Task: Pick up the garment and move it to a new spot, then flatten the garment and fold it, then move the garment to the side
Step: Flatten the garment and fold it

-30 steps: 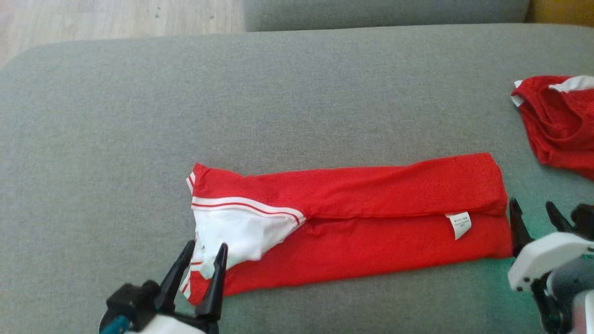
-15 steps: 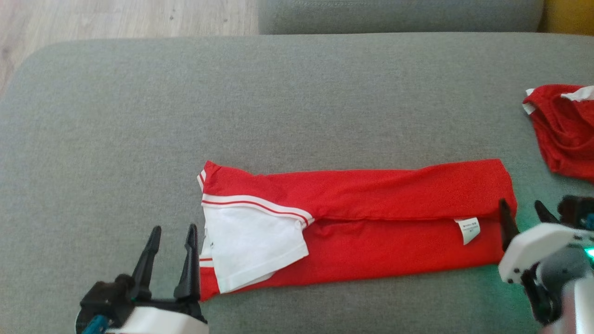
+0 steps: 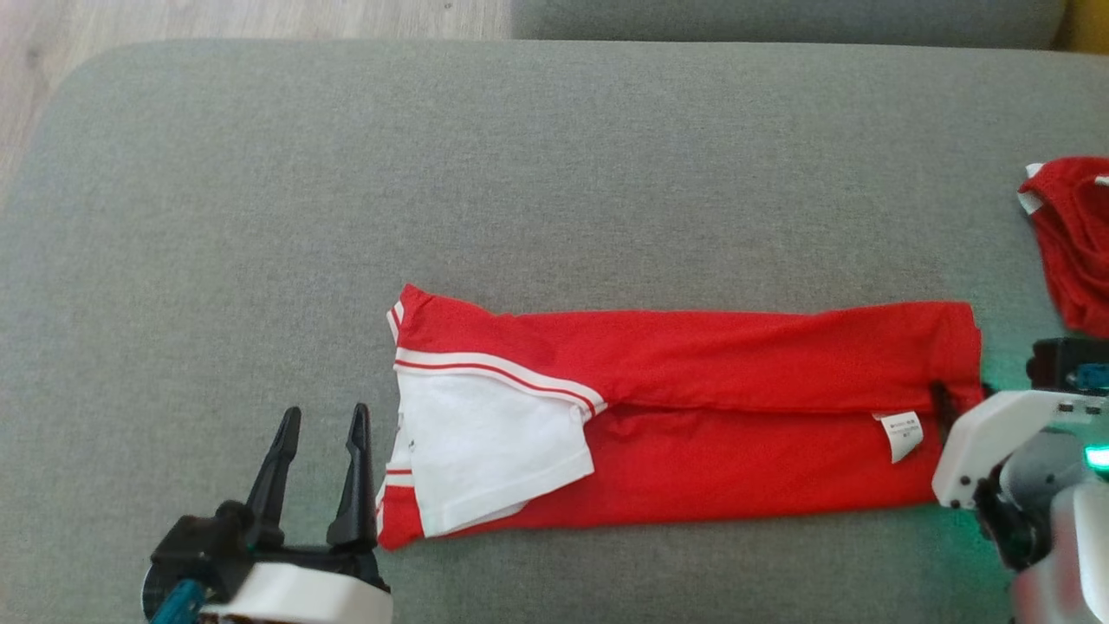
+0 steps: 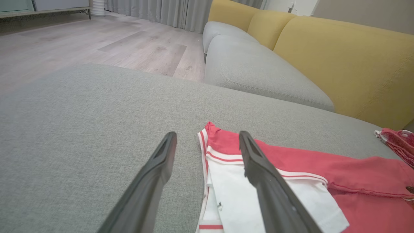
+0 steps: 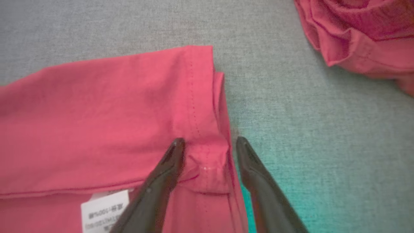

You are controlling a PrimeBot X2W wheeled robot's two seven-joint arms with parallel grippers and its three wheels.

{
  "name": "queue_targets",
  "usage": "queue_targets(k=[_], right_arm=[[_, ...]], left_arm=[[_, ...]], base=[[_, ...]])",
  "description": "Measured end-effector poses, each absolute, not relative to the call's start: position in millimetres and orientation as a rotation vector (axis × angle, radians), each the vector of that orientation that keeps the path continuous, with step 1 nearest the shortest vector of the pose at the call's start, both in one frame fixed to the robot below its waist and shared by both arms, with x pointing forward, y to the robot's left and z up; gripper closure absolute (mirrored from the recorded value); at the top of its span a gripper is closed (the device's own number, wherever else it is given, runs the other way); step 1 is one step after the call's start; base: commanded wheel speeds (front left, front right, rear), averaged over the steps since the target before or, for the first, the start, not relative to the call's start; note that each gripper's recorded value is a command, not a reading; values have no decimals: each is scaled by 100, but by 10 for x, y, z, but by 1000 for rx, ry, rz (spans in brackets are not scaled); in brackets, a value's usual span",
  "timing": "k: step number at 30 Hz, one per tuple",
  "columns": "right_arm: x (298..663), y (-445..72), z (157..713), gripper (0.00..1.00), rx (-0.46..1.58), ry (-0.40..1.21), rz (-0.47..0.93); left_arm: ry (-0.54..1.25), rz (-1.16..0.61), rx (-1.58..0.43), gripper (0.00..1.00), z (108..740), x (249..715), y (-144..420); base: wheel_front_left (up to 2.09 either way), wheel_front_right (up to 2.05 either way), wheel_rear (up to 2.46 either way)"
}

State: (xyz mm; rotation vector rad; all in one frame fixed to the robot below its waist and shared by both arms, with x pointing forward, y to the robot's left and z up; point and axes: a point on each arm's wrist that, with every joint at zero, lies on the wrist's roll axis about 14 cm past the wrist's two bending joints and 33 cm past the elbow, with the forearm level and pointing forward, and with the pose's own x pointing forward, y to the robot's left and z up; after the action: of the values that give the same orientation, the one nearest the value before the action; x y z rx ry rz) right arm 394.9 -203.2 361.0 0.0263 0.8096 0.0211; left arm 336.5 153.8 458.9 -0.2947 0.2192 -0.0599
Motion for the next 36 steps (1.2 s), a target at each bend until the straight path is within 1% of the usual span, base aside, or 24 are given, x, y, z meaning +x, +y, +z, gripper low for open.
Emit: queue_targets(k=[1, 2, 5, 10, 14, 17, 20, 25, 29, 31, 36], right_arm=[[3943, -2010, 3608, 78, 36, 814, 27], [3938, -1992, 3613, 100, 44, 814, 32], [3927, -1974, 3647, 100, 68, 797, 34], [3920, -2104, 3784, 100, 83, 731, -3], [3936, -2347, 4016, 100, 72, 654, -58], [3906, -2643, 4181, 100, 54, 612, -123], [3841, -2890, 4281, 100, 44, 596, -182], [3771, -3037, 4322, 100, 54, 591, -227], [3820, -2911, 4415, 100, 90, 557, -200], [3872, -2704, 4479, 100, 139, 532, -148], [3973, -2136, 4773, 100, 156, 455, 28]], left_arm=[[218, -61, -294, 0, 4591, 3364, 1535], [218, -63, -294, 0, 4593, 3364, 1530], [216, -76, -292, 0, 4600, 3373, 1497], [207, -115, -291, 0, 4637, 3407, 1398], [209, -156, -290, 0, 4657, 3436, 1282], [217, -189, -290, 0, 4654, 3458, 1184], [222, -222, -283, 0, 4642, 3480, 1088], [235, -266, -280, 0, 4610, 3524, 955], [221, -288, -277, 0, 4648, 3568, 901], [216, -293, -277, 0, 4666, 3556, 888], [197, -280, -267, 0, 4720, 3523, 936]], base=[[0, 0, 0], [0, 0, 0], [0, 0, 0], [0, 0, 0], [0, 0, 0], [0, 0, 0], [0, 0, 0], [0, 0, 0], [0, 0, 0], [0, 0, 0], [0, 0, 0]])
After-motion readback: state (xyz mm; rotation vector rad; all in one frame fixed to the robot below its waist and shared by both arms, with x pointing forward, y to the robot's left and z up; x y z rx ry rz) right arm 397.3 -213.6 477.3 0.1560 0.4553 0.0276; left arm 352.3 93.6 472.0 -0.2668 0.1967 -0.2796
